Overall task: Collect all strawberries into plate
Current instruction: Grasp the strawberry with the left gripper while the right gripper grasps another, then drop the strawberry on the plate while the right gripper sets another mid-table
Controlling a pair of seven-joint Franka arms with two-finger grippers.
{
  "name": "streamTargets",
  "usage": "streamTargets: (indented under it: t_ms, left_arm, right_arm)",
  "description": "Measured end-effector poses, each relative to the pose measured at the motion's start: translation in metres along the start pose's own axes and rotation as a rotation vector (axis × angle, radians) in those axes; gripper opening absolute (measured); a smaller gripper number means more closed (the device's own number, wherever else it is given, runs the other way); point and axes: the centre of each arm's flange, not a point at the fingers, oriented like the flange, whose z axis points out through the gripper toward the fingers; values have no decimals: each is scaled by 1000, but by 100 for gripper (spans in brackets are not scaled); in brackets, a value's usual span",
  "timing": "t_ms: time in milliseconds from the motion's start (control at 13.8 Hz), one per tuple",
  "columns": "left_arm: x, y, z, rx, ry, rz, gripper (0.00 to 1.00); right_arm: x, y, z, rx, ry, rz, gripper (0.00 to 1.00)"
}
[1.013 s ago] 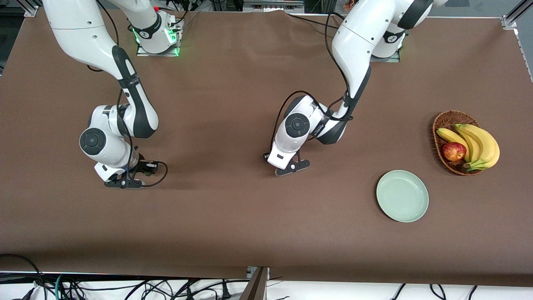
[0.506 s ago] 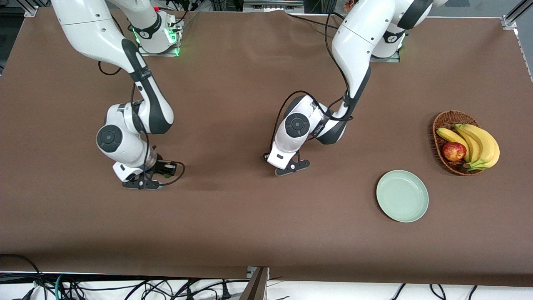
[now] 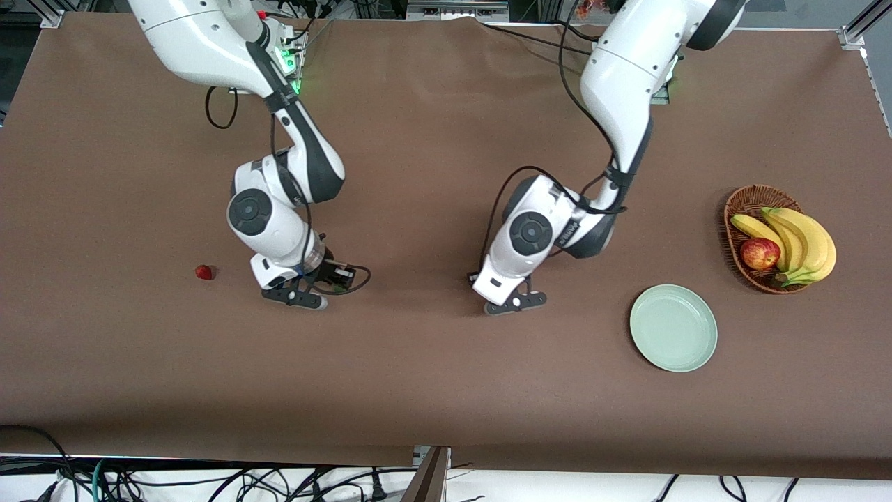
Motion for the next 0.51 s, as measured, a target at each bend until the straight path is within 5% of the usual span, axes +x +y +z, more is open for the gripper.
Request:
streamTargets:
  t_ms: [506]
  left_arm:
    - [110, -190, -73, 32, -18, 296, 37]
  right_arm:
    - [-76, -137, 13, 78, 10, 169, 33]
